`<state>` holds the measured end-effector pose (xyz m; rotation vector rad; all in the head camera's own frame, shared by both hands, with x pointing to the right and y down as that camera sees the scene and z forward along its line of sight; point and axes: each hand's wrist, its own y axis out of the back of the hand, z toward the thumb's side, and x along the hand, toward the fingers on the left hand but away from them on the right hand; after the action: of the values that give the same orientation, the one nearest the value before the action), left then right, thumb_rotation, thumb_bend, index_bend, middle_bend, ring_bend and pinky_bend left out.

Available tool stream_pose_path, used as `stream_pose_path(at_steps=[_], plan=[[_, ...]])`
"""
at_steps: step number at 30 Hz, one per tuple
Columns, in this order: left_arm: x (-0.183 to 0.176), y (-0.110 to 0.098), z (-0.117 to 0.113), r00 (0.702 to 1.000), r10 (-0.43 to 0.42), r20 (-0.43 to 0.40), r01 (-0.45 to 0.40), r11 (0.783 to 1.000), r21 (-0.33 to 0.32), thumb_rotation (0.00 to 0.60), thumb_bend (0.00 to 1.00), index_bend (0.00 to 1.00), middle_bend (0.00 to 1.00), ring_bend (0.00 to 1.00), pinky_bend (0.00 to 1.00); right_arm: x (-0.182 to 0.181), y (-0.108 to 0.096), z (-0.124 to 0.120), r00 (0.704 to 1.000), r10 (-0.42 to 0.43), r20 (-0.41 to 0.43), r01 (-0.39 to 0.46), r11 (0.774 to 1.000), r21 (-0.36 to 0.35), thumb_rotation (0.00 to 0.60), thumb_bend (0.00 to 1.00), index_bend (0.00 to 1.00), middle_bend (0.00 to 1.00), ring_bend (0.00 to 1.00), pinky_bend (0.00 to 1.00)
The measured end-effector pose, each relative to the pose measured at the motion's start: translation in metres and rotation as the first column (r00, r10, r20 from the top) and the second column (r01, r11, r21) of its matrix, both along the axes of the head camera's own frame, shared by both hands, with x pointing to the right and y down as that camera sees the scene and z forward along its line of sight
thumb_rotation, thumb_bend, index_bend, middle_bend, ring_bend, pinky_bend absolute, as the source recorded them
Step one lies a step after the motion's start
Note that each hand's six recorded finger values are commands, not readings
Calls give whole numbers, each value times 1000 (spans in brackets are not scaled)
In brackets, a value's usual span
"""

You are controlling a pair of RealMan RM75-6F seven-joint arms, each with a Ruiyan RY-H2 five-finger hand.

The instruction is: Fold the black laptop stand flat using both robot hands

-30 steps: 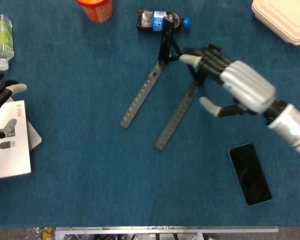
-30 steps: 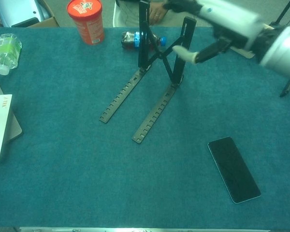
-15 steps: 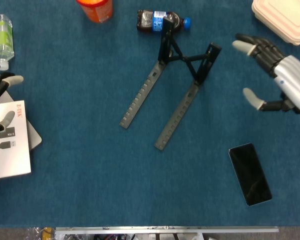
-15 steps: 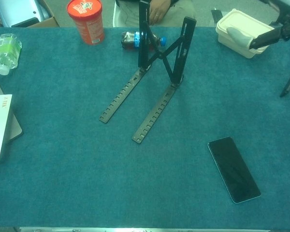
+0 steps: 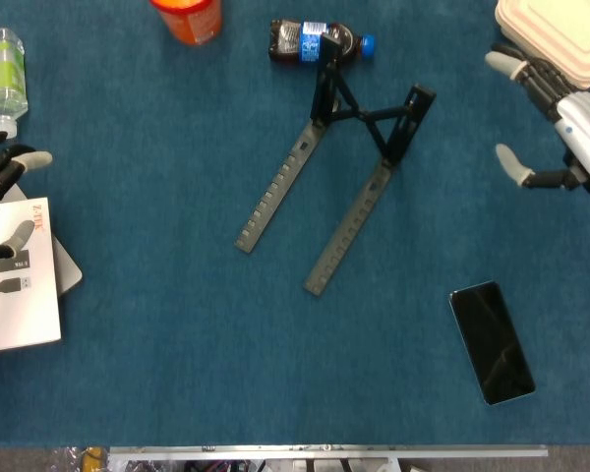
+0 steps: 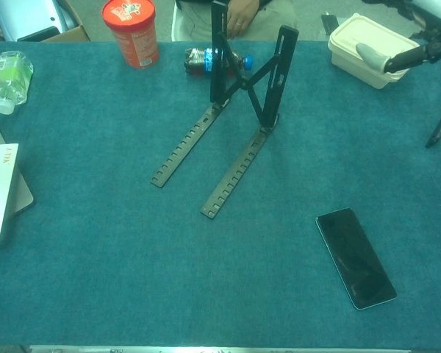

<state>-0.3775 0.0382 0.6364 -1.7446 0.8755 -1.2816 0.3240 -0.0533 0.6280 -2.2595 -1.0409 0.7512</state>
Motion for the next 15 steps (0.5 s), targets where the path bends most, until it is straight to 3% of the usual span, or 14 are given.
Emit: stream_pose_path(at_steps=[8, 15], plan=[[-3, 1, -1, 1000, -12, 9, 12, 1000, 0, 600, 358, 185, 169, 60, 26, -19, -11, 25, 1000, -21, 20, 22, 998, -59, 600, 416, 0, 0, 0, 0], [-5, 4, -1, 1000, -17, 10, 17, 1000, -3, 600, 357, 185, 168, 60, 26, -42, -6, 40, 997, -80, 20, 82, 992, -91, 600, 416, 0, 0, 0, 0]])
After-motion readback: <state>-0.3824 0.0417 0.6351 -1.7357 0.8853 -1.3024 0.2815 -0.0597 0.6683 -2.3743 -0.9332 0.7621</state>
